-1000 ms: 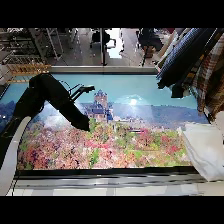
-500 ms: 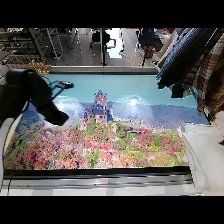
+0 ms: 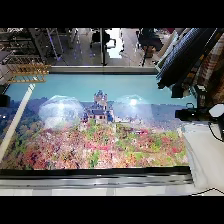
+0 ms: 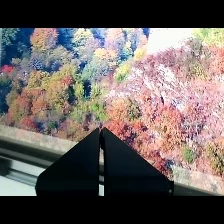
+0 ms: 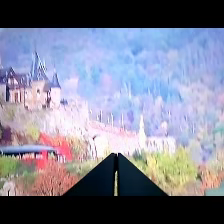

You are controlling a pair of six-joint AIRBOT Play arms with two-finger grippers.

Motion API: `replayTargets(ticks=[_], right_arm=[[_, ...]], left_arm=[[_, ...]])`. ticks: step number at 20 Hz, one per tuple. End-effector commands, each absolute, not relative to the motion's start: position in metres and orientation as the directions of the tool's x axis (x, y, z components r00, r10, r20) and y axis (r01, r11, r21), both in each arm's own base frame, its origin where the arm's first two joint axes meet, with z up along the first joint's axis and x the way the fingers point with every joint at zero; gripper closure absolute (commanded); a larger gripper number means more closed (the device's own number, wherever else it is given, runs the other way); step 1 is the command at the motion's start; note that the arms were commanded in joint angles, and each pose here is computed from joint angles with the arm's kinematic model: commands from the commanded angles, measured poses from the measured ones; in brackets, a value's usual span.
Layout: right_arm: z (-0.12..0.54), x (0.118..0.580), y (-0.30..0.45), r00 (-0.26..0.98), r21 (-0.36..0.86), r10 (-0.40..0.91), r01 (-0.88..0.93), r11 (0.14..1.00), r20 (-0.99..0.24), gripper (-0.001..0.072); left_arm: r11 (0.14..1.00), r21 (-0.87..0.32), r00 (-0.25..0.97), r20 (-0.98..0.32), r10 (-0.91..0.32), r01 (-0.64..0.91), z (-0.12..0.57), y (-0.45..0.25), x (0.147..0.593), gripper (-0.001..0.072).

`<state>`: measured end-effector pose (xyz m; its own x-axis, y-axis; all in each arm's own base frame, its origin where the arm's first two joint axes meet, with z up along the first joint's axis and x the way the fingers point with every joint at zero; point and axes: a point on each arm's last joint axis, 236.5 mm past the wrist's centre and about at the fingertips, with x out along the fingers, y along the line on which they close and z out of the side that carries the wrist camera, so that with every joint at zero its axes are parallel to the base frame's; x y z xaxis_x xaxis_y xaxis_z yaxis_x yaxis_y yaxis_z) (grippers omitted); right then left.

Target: Fold the clothes and pants, and hang the long-sleeved shirts on hangers.

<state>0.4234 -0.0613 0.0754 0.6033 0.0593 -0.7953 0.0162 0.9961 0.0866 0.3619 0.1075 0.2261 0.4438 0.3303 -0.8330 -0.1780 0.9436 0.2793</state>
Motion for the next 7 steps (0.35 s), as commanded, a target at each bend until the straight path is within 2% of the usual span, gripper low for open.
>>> replayTargets(ticks=[1, 7], right_arm=[[0.1090, 0.4662, -0.0353, 0.757, 0.005, 0.037, -0.044, 0.999, -0.652, 0.0696], [0.1135, 0.4703, -0.0353, 0.774, -0.002, 0.032, -0.043, 0.999, -0.633, 0.0696]], left_arm=[[0.931, 0.269, 0.465, -0.810, 0.358, -0.247, 0.2350, 0.1232, 0.3599, 0.0688], [0.931, 0.269, 0.466, -0.810, 0.357, -0.245, 0.2350, 0.1226, 0.3601, 0.0688]])
